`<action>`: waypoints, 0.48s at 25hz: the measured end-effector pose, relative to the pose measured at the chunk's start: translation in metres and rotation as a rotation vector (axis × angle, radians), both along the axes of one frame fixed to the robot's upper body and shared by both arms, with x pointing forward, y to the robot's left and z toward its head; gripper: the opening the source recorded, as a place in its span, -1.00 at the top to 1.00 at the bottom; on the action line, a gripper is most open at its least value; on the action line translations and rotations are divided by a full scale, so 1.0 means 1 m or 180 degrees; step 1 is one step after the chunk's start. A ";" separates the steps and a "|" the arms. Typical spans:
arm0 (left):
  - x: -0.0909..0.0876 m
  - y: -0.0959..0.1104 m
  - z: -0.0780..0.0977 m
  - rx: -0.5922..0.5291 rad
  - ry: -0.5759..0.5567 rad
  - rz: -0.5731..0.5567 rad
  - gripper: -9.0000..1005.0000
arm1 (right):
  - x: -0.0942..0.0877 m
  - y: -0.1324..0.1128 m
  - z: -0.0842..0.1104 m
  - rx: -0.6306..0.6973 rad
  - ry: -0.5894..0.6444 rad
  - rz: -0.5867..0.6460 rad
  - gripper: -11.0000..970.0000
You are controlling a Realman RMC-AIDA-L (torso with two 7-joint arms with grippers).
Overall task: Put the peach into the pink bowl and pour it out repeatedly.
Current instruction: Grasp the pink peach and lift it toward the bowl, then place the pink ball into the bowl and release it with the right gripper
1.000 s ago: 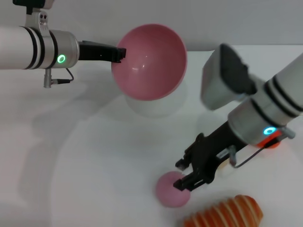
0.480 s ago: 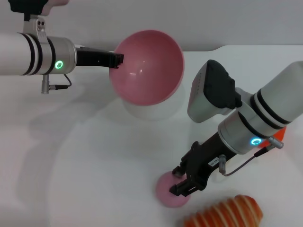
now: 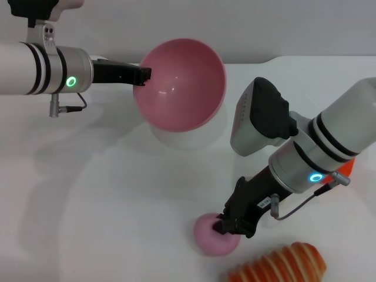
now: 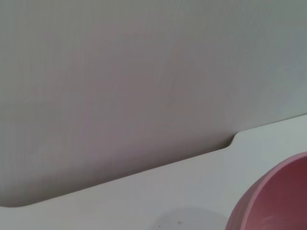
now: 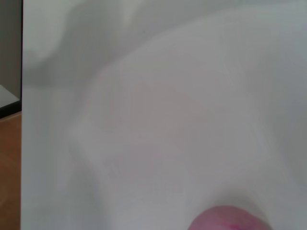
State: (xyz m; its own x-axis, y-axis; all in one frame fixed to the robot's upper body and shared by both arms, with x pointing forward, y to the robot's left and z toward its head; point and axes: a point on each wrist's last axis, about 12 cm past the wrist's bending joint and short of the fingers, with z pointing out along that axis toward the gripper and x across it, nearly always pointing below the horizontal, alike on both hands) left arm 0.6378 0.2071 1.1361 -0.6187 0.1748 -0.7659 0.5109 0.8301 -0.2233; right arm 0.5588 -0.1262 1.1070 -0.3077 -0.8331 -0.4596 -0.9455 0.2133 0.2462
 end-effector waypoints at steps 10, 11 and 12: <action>-0.001 0.002 -0.004 0.0011 0.0050 0.0008 0.90 | -0.006 -0.006 0.061 0.0410 -0.0533 0.0094 0.92; -0.001 0.003 -0.006 0.0013 0.0071 0.0009 0.90 | -0.007 -0.007 0.073 0.0477 -0.0674 0.0101 0.91; -0.002 0.003 -0.007 0.0016 0.0089 0.0006 0.90 | -0.007 -0.009 0.086 0.0543 -0.0819 0.0093 0.91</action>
State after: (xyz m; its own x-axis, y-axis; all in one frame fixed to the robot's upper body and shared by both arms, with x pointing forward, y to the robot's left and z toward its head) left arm 0.6360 0.2101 1.1295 -0.6402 0.1773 -0.7475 0.5030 0.8321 -0.2334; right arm 0.5521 -0.1347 1.1927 -0.1401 -0.7440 -0.6533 -0.9865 0.1614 0.0277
